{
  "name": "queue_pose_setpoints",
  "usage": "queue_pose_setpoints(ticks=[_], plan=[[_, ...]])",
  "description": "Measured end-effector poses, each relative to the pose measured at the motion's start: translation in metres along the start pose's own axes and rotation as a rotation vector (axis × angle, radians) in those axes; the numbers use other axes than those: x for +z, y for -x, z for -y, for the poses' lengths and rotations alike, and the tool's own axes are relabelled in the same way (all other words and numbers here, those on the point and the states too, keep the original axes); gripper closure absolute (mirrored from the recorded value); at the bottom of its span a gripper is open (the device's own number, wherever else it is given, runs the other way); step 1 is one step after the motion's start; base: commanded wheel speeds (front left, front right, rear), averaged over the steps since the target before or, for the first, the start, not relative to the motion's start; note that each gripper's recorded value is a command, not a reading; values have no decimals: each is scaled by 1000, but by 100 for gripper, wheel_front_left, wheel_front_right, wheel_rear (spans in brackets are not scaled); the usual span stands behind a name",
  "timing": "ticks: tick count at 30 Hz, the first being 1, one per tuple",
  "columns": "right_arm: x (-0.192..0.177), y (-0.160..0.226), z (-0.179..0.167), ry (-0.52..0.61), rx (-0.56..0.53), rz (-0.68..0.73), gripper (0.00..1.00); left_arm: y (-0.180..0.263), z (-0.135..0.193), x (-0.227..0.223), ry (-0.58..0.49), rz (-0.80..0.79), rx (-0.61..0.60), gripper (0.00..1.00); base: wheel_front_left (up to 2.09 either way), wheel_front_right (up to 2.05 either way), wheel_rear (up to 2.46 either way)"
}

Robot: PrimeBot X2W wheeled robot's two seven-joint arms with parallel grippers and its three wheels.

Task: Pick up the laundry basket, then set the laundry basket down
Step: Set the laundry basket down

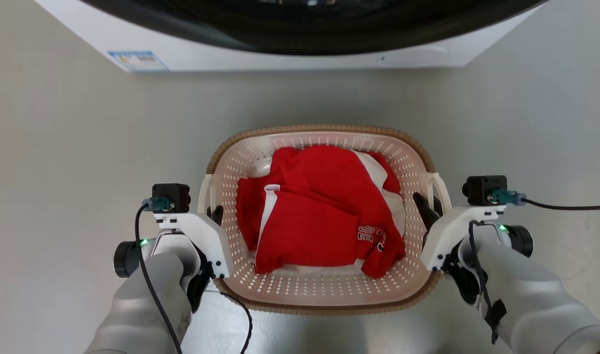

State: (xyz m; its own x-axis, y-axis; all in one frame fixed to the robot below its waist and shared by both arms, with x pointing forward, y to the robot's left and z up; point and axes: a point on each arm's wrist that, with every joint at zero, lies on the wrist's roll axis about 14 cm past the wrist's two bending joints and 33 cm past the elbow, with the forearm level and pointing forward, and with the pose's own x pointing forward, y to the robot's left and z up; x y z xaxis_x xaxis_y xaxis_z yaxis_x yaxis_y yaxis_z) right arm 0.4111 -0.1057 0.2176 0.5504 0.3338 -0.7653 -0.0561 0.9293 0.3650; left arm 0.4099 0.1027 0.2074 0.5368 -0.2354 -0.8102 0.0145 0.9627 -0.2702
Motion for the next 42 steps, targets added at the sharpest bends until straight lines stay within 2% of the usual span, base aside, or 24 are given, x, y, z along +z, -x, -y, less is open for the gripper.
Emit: queue_pose_setpoints(ticks=[6, 17, 35, 36, 37, 38, 39, 40, 41, 42], plan=[[-11, -18, 7, -14, -1, -25, 100, -18, -7, -7, 10, -17, 10, 100, 0, 0, 0], [-8, -52, 19, -17, 1, -28, 100, -47, -16, -15, 11, -31, 30, 100, 0, 0, 0], [-30, -75, 32, -32, -15, -61, 100, -66, -27, -32, 34, -64, 49, 100, 0, 0, 0], [-30, -76, 32, -32, -16, -60, 100, -66, -27, -32, 34, -63, 49, 94, 0, 0, 0], [-29, -76, 32, -32, -17, -59, 100, -66, -27, -31, 30, -62, 48, 94, 0, 0, 0], [-29, -76, 32, -34, -18, -59, 96, -67, -27, -31, 28, -61, 47, 68, 0, 0, 0], [-29, -76, 32, -33, -19, -59, 69, -67, -27, -30, 28, -59, 48, 33, 0, 0, 0], [-30, -76, 34, -34, -24, -60, 20, -67, -28, -28, 23, -55, 49, 0, 0, 0, 0], [-30, -75, 35, -35, -28, -61, 0, -67, -29, -26, 17, -49, 49, 0, 0, 0, 0], [-30, -75, 36, -36, -31, -61, 0, -68, -29, -23, 17, -42, 51, 0, 0, 0, 0]])
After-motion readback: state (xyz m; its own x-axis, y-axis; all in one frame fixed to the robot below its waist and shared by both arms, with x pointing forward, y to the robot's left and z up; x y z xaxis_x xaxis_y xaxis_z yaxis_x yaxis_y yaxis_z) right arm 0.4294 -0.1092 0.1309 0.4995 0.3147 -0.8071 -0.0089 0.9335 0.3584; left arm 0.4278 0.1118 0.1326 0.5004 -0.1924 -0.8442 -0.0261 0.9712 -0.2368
